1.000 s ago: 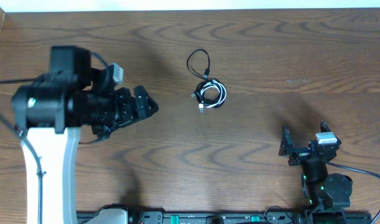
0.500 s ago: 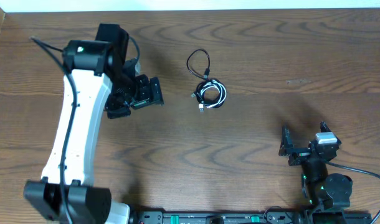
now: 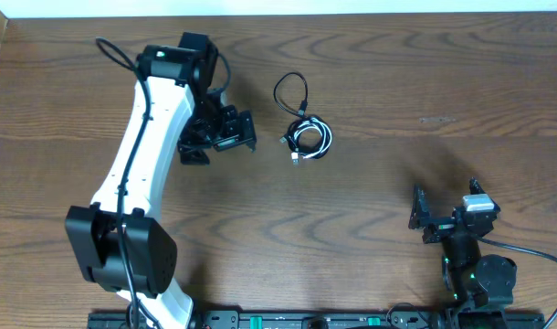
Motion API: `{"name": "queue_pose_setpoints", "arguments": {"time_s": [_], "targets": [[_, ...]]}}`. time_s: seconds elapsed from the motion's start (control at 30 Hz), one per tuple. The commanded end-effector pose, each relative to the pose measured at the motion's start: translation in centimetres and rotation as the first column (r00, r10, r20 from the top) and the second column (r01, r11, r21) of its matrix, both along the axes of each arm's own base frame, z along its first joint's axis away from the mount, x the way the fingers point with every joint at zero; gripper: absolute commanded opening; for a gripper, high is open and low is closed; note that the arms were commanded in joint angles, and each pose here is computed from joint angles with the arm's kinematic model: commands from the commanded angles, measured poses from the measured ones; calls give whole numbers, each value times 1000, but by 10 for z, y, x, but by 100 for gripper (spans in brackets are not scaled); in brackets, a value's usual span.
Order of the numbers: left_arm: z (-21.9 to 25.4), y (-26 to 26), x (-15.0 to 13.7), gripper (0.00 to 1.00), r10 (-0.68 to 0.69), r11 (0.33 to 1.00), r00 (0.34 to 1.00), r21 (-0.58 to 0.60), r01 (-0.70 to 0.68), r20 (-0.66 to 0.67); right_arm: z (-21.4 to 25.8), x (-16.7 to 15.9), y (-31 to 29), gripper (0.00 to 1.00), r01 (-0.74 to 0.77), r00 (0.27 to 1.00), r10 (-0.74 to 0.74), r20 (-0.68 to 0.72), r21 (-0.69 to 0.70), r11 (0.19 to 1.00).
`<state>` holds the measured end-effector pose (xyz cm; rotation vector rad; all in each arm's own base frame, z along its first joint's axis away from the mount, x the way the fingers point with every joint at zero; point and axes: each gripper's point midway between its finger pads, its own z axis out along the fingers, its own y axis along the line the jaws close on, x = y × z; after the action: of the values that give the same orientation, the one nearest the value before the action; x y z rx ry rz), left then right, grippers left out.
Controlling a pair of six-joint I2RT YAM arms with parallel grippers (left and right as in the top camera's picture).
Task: Untangle cables
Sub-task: 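Move the left gripper over the black and white cable bundle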
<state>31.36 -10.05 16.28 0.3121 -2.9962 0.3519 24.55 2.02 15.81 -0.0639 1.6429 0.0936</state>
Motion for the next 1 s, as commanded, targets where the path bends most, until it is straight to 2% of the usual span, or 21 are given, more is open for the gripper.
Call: {"name": "queue_pose_setpoints", "arguments": {"time_s": [0.0, 0.97], "targets": [[-6, -6, 5, 96, -13, 1000, 1000, 5, 13, 11, -1, 0, 1, 99, -1, 1000, 1, -1, 10, 1000], [-49, -29, 18, 96, -70, 997, 994, -9, 71, 84, -1, 0, 1, 99, -1, 1000, 1, -1, 10, 1000]]}}
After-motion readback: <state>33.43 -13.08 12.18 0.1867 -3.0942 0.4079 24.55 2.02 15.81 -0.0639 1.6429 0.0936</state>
